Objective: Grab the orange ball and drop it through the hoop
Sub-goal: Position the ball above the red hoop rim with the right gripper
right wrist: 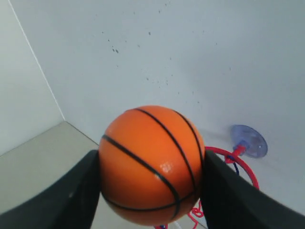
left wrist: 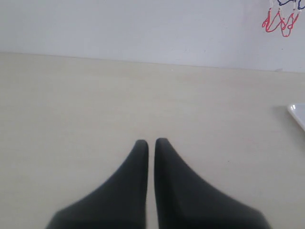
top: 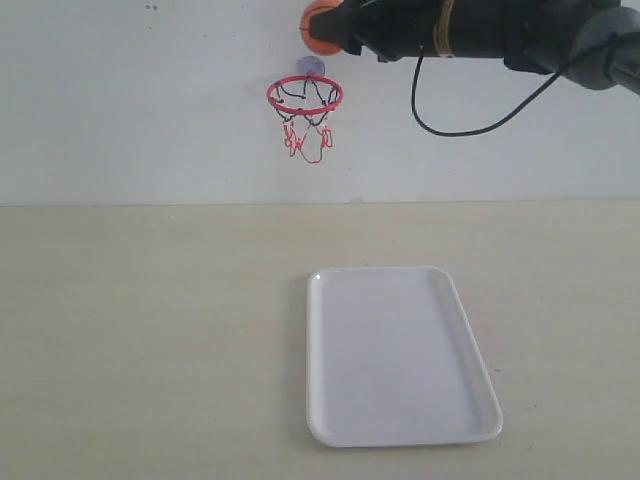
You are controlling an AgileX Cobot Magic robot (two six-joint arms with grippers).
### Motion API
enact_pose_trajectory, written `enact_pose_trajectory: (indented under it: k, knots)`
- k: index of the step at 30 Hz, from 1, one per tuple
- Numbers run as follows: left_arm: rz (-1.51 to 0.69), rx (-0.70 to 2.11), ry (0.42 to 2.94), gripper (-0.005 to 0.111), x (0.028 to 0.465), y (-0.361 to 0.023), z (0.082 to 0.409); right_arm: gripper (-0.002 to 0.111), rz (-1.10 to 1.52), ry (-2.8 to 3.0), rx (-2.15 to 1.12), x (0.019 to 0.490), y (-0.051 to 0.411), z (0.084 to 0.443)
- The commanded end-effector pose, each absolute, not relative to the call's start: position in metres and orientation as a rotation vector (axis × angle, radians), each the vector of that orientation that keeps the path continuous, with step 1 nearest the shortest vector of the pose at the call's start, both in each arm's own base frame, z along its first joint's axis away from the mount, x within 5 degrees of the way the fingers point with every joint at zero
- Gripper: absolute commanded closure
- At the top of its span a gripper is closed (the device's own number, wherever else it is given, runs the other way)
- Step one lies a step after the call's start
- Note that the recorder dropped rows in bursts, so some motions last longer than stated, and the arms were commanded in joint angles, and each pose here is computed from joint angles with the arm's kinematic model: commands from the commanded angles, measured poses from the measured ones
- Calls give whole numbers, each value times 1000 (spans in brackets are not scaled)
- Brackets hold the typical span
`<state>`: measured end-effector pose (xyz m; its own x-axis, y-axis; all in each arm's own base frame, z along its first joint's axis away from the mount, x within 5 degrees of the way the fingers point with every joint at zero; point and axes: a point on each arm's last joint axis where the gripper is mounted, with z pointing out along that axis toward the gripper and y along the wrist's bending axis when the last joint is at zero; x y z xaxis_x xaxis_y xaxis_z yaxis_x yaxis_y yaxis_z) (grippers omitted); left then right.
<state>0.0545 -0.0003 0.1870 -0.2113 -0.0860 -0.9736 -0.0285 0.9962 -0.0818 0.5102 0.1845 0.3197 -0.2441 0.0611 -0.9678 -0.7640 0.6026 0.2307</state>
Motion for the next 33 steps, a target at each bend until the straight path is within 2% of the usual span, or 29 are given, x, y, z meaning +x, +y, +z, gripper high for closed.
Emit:
enact_pose_trajectory:
  k: [1,12,23,28,33]
  knots:
    - [-60,-96,1771,103,55,0,187,109,822,1666,-561,518,189,305]
    - [-60,-96,1771,103,55,0,187,109,710,1683,-496,525,209,284]
    - [-60,-96,1771,103,55,0,187,109,696,1684,-464,524,216,284]
    - [-60,-96,1771,103,55,0,187,109,605,1658,-465,525,222,285]
    - [-60,-96,1771,103,55,0,187,103,603,1657,-465,523,226,285]
